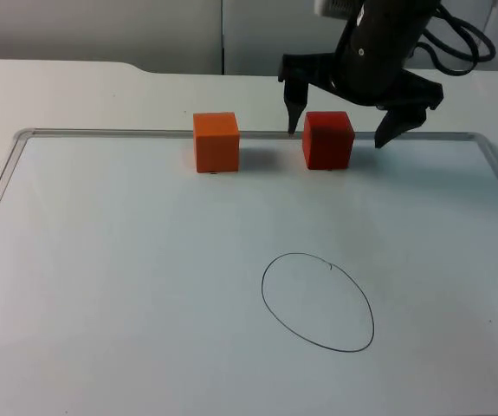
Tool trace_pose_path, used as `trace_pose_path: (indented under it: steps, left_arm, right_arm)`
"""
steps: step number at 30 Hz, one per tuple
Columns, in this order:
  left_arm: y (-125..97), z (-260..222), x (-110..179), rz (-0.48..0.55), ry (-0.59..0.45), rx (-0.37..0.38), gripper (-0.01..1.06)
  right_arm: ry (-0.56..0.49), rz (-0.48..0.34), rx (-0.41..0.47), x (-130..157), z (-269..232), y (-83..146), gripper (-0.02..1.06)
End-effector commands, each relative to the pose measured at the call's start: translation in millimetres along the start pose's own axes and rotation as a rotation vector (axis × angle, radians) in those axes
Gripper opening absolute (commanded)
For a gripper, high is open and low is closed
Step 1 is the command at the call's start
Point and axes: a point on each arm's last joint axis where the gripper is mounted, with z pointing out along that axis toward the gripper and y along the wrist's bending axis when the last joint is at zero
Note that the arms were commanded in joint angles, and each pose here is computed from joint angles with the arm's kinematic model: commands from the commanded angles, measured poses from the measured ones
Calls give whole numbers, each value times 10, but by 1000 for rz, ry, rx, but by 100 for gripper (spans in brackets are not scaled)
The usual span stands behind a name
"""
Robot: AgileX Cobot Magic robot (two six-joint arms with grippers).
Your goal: Pick up one cube with the left hand and another cube with the right hand. First place the cube in the right hand at the target position, then stack the cube in the left hand on top.
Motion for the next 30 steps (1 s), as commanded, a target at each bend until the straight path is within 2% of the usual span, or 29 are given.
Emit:
trace_pose_path:
  steps: [1, 5, 8, 10, 13, 14, 18, 19, 22, 23, 30]
  left_arm:
    - [-2, 3, 0, -7, -10, -1, 105]
    - [-2, 3, 0, -7, -10, -1, 105]
    - [-2, 3, 0, -7, -10, -1, 105]
    - [-2, 3, 0, -7, -10, -1, 105]
    - [-2, 3, 0, -7, -10, -1, 105]
    - [-2, 3, 0, -7, -10, -1, 105]
    - [-2, 3, 0, -7, -10, -1, 105]
    - [-2, 3, 0, -7, -10, -1, 105]
    - [-2, 3, 0, -7, -10, -1, 105]
    - [-2, 3, 0, -7, -10, -1, 105]
    - [-2, 3, 0, -7, -10, -1, 105]
  right_arm:
    - [-15, -10, -3, -9, 1, 35, 93]
    - [11, -6, 2, 29, 122, 26, 84]
    - [26, -4, 6, 53, 185, 20, 82]
    - [34, -4, 10, 66, 226, 15, 78]
    - [31, -9, 15, 64, 234, 10, 56]
    - [31, -9, 15, 64, 234, 10, 56]
    - [19, -22, 11, 49, 227, 15, 31]
    - [19, -22, 11, 49, 227, 15, 31]
    - [15, -47, 7, 43, 218, 19, 13]
    - [13, -60, 6, 37, 185, 22, 1]
    - [-73, -112, 19, -88, -234, 25, 0]
